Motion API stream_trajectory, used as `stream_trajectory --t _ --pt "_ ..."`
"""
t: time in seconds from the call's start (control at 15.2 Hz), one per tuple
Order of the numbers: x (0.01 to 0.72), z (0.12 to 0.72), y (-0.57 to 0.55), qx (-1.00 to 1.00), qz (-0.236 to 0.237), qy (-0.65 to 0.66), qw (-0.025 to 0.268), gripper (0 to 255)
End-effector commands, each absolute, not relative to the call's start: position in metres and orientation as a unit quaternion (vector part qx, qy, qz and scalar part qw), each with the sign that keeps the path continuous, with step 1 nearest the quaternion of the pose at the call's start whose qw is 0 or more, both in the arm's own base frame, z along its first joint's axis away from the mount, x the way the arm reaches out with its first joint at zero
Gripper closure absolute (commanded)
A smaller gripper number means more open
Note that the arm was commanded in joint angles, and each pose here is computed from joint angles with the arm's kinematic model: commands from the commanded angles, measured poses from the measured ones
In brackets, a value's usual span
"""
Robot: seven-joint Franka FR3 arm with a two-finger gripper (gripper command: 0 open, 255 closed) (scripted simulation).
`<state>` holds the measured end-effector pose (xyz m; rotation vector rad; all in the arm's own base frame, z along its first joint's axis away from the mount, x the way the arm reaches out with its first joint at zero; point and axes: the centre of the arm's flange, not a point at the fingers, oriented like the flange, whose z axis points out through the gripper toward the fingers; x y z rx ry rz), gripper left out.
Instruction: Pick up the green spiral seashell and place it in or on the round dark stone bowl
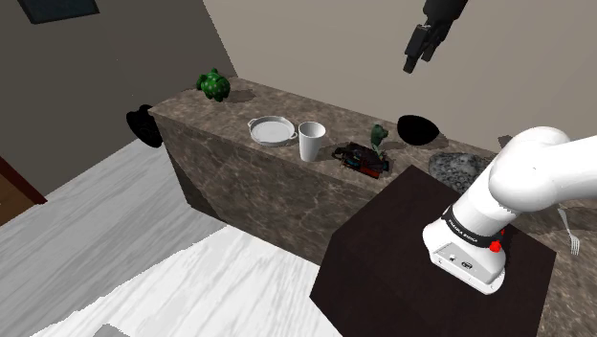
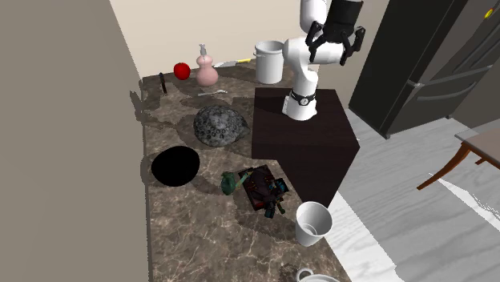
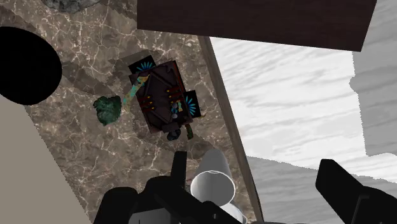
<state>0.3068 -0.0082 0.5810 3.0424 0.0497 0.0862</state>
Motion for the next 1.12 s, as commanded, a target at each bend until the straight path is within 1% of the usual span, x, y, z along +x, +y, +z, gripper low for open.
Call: stream_trajectory --t 0.0,1.06 --pt "0.307 0.581 -0.008 0.998 0.028 0.016 0.049 0" --pt "0.365 0.429 -0.151 0.999 0.014 0.025 0.026 0"
